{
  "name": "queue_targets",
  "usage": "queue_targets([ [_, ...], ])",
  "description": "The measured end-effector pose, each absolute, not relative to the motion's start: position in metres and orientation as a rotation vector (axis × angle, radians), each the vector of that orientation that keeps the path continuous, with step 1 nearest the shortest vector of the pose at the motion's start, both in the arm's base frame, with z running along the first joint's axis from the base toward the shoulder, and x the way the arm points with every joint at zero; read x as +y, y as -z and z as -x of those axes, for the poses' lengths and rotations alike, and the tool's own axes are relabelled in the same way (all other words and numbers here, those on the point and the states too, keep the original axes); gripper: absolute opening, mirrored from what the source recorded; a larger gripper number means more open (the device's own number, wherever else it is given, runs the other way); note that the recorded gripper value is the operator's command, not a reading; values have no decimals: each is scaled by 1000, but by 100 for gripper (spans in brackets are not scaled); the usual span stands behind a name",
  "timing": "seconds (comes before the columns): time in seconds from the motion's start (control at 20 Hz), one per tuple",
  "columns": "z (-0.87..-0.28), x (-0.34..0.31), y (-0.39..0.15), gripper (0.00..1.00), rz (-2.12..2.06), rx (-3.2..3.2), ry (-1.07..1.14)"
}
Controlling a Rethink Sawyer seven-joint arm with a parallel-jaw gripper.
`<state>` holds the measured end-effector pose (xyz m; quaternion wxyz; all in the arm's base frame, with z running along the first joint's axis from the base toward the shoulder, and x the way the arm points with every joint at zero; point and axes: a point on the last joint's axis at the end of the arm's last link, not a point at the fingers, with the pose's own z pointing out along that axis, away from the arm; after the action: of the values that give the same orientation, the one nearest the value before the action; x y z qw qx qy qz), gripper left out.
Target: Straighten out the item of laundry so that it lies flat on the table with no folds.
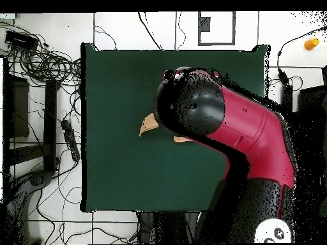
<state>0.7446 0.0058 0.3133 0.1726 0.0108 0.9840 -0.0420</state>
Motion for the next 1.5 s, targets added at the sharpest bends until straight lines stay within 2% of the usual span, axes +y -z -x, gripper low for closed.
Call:
queue_targets([
  [0.7, -773, 17, -236, 100, 28, 2862, 136],
  [1.5, -762, 11, -102, 100, 6, 3018, 61],
])
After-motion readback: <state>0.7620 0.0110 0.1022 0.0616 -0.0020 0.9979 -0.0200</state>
